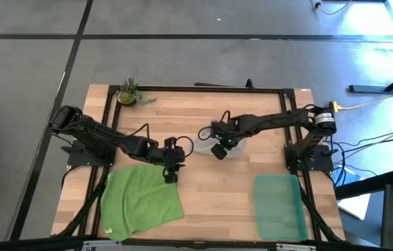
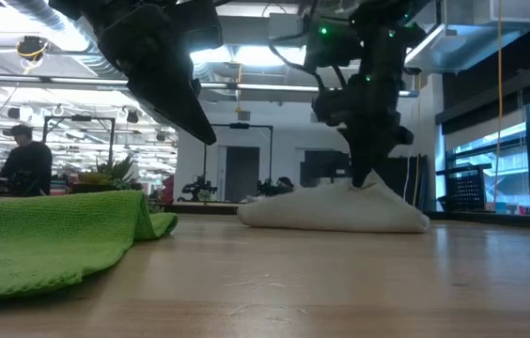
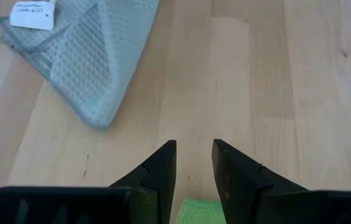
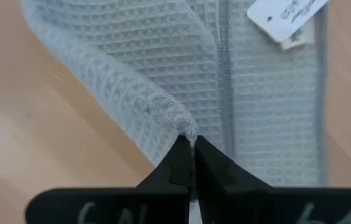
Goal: Roll microfiber towels into tight, uniform cylinder then place into a basket
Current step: Roll the gray microfiber towel
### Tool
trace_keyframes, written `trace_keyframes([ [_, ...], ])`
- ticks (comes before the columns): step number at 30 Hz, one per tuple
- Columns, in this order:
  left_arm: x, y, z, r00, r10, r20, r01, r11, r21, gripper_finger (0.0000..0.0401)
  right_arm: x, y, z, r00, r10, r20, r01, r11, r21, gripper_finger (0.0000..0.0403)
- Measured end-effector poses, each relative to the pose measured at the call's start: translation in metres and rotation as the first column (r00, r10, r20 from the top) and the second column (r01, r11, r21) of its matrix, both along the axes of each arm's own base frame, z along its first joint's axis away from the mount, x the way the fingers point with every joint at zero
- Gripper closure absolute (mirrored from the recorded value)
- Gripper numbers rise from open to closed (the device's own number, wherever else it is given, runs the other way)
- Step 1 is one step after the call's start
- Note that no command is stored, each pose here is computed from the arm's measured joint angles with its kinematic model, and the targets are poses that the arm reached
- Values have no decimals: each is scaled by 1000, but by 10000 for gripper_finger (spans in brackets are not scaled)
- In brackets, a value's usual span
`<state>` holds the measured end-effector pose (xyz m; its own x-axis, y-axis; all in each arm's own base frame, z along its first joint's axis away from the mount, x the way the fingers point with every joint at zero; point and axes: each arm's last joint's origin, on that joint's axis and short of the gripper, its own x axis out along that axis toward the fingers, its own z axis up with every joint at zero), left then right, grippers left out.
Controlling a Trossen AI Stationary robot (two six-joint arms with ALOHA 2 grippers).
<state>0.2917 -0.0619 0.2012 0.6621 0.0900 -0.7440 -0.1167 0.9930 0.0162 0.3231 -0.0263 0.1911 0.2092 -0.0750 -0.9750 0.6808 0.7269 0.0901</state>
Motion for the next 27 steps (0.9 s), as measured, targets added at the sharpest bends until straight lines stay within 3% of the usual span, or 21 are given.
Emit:
trace_keyframes([
  [12, 0, -2, 0, 1000, -6, 0, 6, 1000, 0, 302, -34, -22, -47, 989, -78, -128, 83, 996, 37, 397],
  [19, 4, 2, 3, 999, 20, 48, -21, 1000, 11, 302, -38, -23, -53, 990, -76, -120, 82, 996, 41, 392],
  [27, 25, 35, -13, 997, 30, 72, -35, 997, 70, 302, -37, -23, -53, 992, -73, -105, 78, 996, 41, 395],
])
